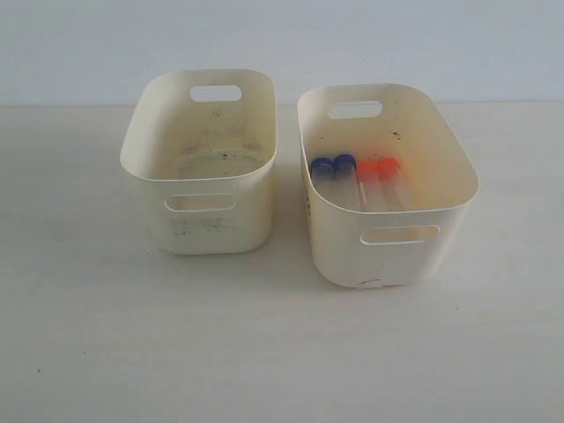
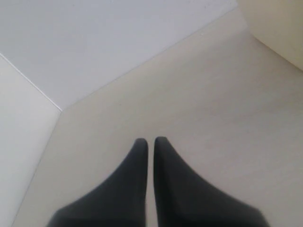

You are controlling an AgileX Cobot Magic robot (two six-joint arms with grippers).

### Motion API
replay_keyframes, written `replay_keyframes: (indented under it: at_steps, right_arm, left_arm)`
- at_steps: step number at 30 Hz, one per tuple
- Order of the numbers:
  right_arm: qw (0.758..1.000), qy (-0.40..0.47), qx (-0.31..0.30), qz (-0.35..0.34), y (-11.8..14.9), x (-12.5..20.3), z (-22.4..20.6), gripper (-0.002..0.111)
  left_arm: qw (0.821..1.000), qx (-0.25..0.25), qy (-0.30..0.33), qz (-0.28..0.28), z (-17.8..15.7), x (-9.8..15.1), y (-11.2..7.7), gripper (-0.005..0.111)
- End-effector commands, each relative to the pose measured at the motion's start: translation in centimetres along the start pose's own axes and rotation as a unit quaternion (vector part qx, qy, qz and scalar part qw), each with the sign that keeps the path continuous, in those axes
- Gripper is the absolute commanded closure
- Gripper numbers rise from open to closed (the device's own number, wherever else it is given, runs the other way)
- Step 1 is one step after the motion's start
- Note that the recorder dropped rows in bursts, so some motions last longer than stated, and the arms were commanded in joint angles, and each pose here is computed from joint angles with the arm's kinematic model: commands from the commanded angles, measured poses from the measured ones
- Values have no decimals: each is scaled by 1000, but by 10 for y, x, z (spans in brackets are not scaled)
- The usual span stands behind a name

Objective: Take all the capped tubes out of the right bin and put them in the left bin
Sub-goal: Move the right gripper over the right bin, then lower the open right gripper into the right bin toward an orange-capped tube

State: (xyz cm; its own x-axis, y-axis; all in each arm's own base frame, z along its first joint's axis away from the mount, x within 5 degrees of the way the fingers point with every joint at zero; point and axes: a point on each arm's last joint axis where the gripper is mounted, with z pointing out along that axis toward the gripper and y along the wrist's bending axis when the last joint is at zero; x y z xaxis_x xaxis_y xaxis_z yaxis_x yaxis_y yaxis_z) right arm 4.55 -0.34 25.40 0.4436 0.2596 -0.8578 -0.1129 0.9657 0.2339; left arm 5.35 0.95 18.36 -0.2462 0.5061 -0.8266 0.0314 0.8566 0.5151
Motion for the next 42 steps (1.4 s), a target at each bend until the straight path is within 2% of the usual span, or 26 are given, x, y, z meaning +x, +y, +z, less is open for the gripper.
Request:
replay_keyframes:
  at_steps: [1,2,3,4,6,7,9,14,17,22,27,29,32,34,39,42]
  right_arm:
    - [992,-121,-14,-27,20,-88,22,107]
    - [995,-96,-17,-34,25,-98,31,107]
    - [999,-8,-27,-42,37,-119,58,107]
    - [995,85,-36,-48,45,-127,77,107]
    - [960,268,-48,-59,55,-128,107,107]
    - [940,334,-50,-57,58,-124,117,107]
    - [913,401,-49,-60,59,-115,133,107]
    - [886,457,-54,-63,58,-95,153,107]
    - [847,528,-45,-48,57,-78,176,107]
    - [811,582,-41,-39,59,-60,228,107]
    - [785,615,-59,-44,85,-39,266,107]
    - [775,628,-45,-56,98,-22,279,107]
    - [740,667,-12,-86,112,11,294,107]
    - [713,696,9,-86,113,38,306,107]
    - [672,736,47,-63,114,110,327,106]
    - [660,747,64,-55,112,129,327,93]
  left_arm:
    - [1000,0,-3,0,0,-1,1,103]
    - [1000,0,-3,0,0,-1,1,103]
    - [1000,0,-3,0,0,-1,1,103]
    - [1000,0,-3,0,0,-1,1,103]
    - [1000,0,-3,0,0,-1,1,103]
    - [1000,0,-3,0,0,-1,1,103]
    - [1000,0,-3,0,0,-1,1,103]
    - [1000,0,-3,0,0,-1,1,103]
    - [1000,0,-3,0,0,-1,1,103]
    - [1000,0,-3,0,0,-1,1,103]
    - [1000,0,-3,0,0,-1,1,103]
    - [1000,0,-3,0,0,-1,1,103]
    - [1000,0,-3,0,0,-1,1,103]
    - [1000,0,-3,0,0,-1,1,103]
    - [1000,0,-3,0,0,-1,1,103]
    - [1000,0,-3,0,0,-1,1,103]
